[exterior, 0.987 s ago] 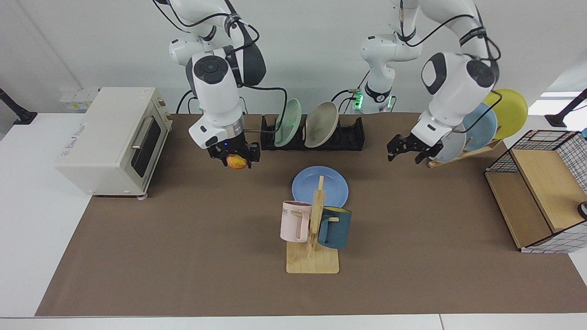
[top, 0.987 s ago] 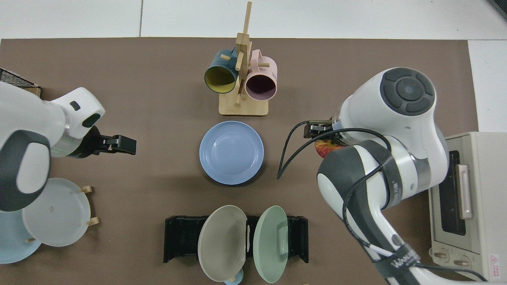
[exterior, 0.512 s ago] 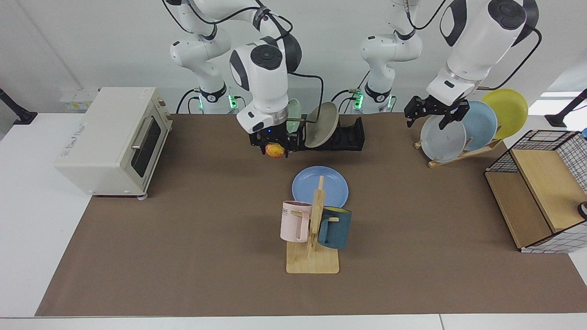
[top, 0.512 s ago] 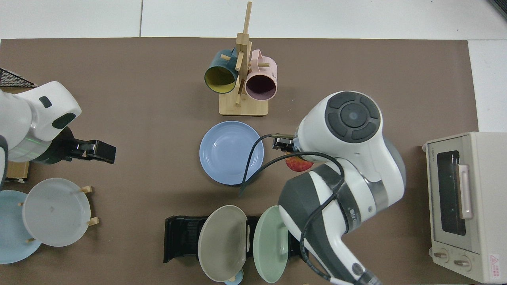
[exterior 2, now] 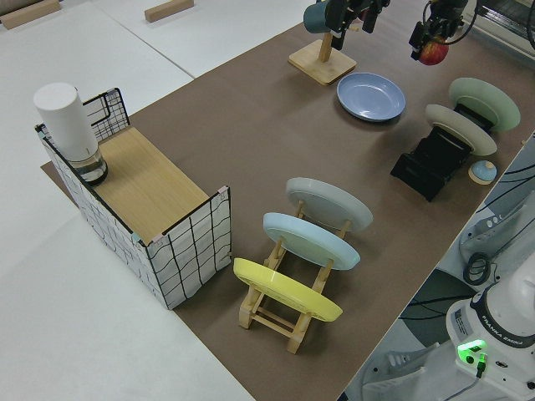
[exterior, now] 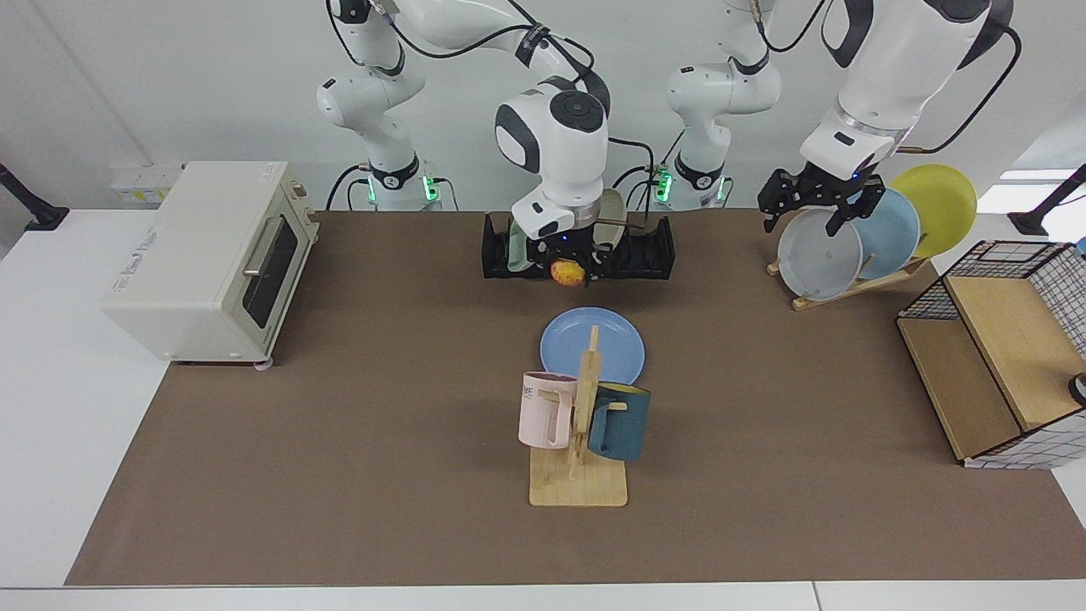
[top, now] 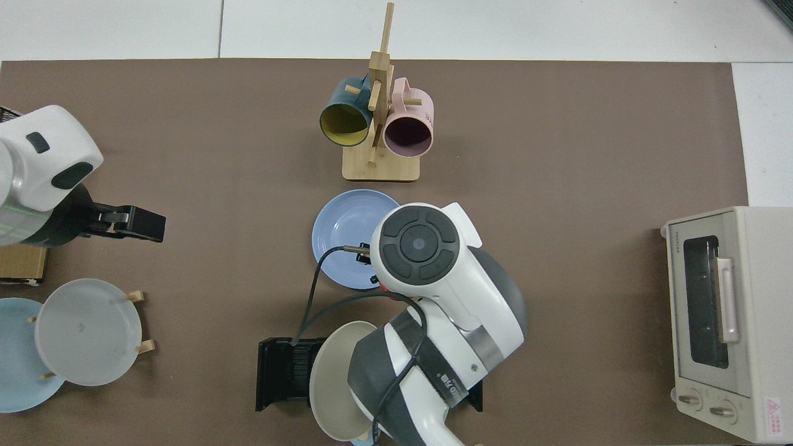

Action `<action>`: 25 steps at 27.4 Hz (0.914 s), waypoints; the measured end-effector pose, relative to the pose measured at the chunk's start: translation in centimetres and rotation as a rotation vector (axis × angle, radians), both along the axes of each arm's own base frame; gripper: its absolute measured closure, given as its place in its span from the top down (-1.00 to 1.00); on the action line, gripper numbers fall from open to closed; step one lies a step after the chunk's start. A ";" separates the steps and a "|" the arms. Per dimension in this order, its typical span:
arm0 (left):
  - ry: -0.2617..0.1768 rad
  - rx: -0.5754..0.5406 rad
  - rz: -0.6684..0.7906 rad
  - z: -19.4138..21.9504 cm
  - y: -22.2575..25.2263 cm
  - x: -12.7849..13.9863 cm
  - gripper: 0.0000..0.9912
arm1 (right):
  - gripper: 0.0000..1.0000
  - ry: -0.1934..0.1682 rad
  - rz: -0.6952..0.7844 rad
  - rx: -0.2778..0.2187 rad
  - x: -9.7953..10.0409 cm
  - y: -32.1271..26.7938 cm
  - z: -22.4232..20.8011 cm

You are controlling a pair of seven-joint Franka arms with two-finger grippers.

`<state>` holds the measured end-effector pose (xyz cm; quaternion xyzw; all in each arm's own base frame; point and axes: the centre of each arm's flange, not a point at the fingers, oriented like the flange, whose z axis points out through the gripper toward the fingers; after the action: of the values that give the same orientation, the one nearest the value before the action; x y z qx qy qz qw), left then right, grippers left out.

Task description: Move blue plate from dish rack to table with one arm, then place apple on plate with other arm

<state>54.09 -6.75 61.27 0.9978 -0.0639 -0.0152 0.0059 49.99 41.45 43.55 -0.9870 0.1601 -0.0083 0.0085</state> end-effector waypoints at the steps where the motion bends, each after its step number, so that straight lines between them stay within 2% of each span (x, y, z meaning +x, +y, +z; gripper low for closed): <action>1: 0.000 0.000 0.000 0.0 0.0 0.0 1.00 | 0.51 -0.002 -0.007 0.001 0.1 0.4 -0.1; 9: -0.005 -0.001 0.004 0.3 0.3 0.0 1.00 | 0.51 -0.026 -0.061 0.018 1.1 3.9 -2.9; 15: -0.017 -0.001 0.015 1.2 0.9 -0.3 1.00 | 0.51 -0.022 -0.070 0.013 2.3 4.5 -5.2; 25: -0.018 -0.001 0.034 1.4 1.9 -0.3 1.00 | 0.51 -0.051 -0.091 0.026 4.6 3.9 -9.0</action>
<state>53.75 -4.84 62.64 0.9989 -0.0469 -0.0059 0.0060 54.55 45.30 34.56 -0.9779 0.2049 -0.0318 0.0251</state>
